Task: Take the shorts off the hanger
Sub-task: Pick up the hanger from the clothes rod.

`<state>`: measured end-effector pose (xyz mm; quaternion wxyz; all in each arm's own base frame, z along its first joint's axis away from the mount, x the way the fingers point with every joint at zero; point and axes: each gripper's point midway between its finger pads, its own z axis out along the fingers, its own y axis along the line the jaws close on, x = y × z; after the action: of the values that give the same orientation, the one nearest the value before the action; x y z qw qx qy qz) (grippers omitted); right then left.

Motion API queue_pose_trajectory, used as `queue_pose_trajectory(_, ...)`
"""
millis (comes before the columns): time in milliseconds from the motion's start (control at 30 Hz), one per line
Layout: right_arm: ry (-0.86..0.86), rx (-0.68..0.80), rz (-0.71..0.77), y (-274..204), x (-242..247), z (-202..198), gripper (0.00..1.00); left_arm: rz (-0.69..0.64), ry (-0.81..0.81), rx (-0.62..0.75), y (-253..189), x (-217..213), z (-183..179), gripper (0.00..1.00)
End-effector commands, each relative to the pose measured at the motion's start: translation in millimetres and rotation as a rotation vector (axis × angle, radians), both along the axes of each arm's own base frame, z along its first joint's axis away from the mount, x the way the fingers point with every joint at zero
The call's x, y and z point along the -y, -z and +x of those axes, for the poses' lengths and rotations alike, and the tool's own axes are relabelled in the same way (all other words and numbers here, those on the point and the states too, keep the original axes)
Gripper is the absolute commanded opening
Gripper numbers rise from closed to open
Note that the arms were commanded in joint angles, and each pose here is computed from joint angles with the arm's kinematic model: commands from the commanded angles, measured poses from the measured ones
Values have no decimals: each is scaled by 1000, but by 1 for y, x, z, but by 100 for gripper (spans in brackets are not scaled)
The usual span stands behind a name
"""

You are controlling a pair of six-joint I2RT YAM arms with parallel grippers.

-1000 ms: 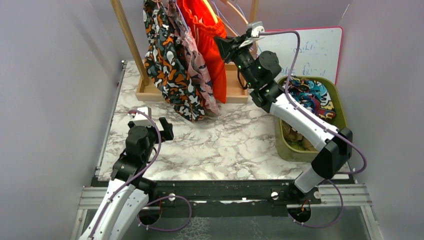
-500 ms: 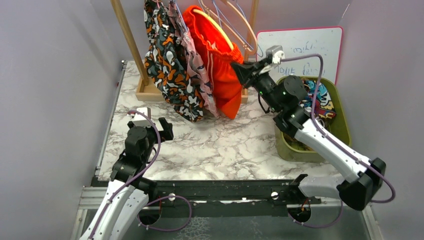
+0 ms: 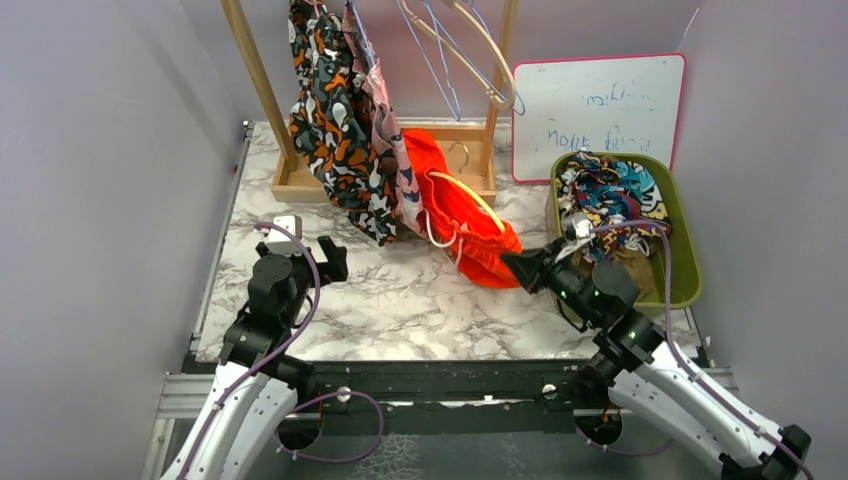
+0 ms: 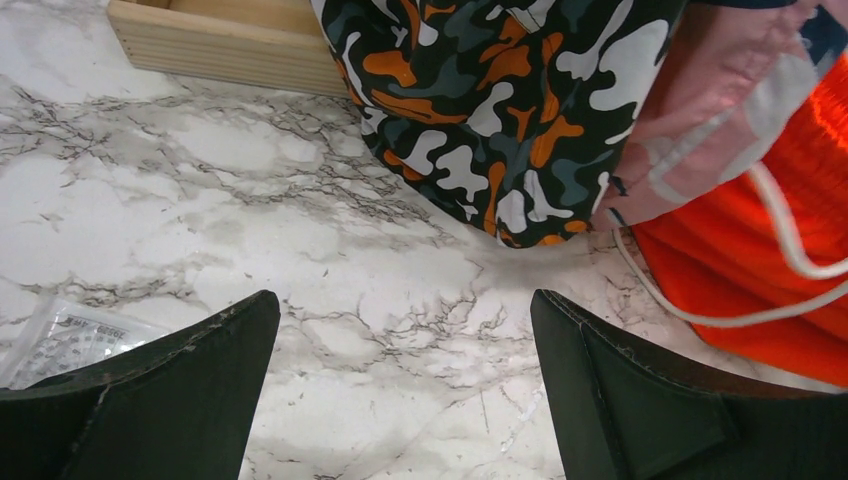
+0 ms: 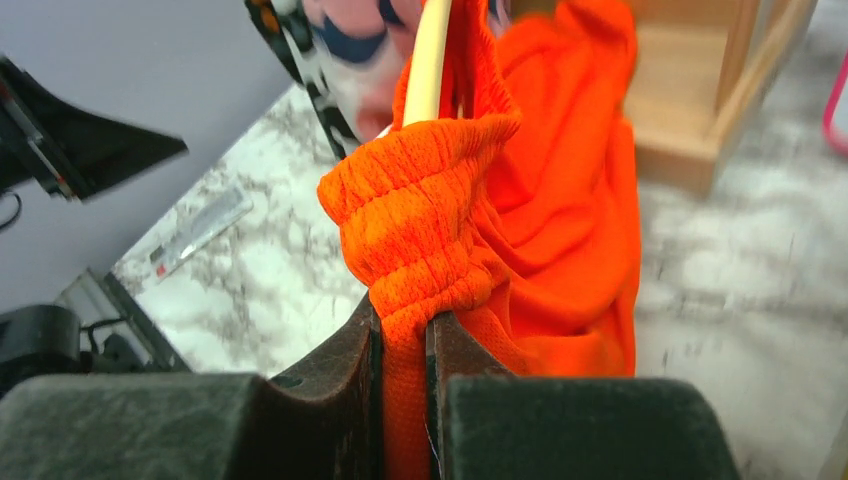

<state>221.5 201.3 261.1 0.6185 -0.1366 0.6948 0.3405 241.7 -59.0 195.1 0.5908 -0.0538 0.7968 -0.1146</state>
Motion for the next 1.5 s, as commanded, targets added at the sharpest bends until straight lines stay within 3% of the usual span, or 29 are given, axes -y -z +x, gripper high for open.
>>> queue_pose_trajectory(0,-18,-241,104,57,8,-33,1,-30,83,22,-6,16,2,99)
queue_pose_trajectory(167,-119,-376,153,100,2,-63,1,-69,278,52,-15,50,-4,99)
queue_pose_trajectory(333,-163,-384,127,105,2,-74,1,-169,455,47,-23,84,-12,99)
queue_pose_trajectory(533,-186,-310,121,69,11,-85,1,-318,659,42,-46,123,-19,99)
queue_pose_trajectory(733,-214,-234,185,26,25,-107,1,-318,791,48,-75,153,-23,99)
queue_pose_trajectory(933,-171,-261,188,-5,46,-122,1,-289,849,76,-95,187,-28,97)
queue_pose_trajectory(1233,-13,-309,145,-49,81,-126,1,-222,818,84,-93,205,-19,91)
queue_pose_trajectory(1467,-36,-179,111,-104,101,-145,1,-237,735,196,-110,190,-16,92)
